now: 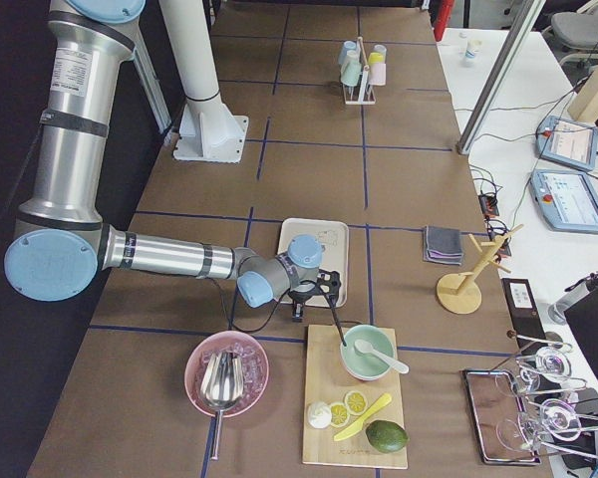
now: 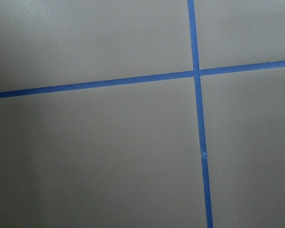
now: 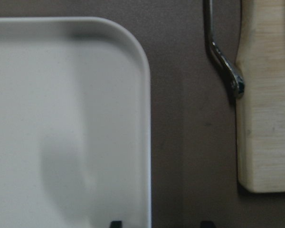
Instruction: Pick up and place green cup on tray
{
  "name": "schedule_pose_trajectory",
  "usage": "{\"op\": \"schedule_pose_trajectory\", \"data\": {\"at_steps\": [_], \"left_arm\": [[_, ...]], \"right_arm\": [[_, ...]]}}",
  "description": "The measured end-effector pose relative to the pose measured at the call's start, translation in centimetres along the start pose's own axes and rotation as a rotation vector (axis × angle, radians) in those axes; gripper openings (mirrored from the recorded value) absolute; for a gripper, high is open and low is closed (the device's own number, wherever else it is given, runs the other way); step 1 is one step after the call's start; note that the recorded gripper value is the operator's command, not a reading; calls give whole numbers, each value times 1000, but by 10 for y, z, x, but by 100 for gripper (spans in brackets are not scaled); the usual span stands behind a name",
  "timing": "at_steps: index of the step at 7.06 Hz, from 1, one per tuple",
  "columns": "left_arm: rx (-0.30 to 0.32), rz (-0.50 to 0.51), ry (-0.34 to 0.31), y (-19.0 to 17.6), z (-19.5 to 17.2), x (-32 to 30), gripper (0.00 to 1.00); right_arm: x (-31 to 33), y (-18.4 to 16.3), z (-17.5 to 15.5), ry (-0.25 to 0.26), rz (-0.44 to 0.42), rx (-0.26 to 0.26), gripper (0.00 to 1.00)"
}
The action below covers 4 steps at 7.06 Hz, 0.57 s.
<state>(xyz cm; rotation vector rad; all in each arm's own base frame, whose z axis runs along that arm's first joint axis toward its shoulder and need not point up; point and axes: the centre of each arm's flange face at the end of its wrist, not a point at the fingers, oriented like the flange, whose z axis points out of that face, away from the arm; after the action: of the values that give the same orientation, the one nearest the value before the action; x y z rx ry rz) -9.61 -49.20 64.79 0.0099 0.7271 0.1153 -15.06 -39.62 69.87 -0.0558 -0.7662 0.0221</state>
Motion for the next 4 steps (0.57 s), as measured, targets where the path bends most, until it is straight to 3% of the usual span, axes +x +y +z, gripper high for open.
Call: {"op": "schedule_pose_trajectory", "data": {"at_steps": [1, 4], "left_arm": [[1, 1, 0, -1, -1, 1, 100], [3, 3, -1, -3, -2, 1, 100]], "right_arm": [[0, 0, 0, 1, 0, 0, 0], [-3, -1, -3, -10, -15, 14, 0]]}}
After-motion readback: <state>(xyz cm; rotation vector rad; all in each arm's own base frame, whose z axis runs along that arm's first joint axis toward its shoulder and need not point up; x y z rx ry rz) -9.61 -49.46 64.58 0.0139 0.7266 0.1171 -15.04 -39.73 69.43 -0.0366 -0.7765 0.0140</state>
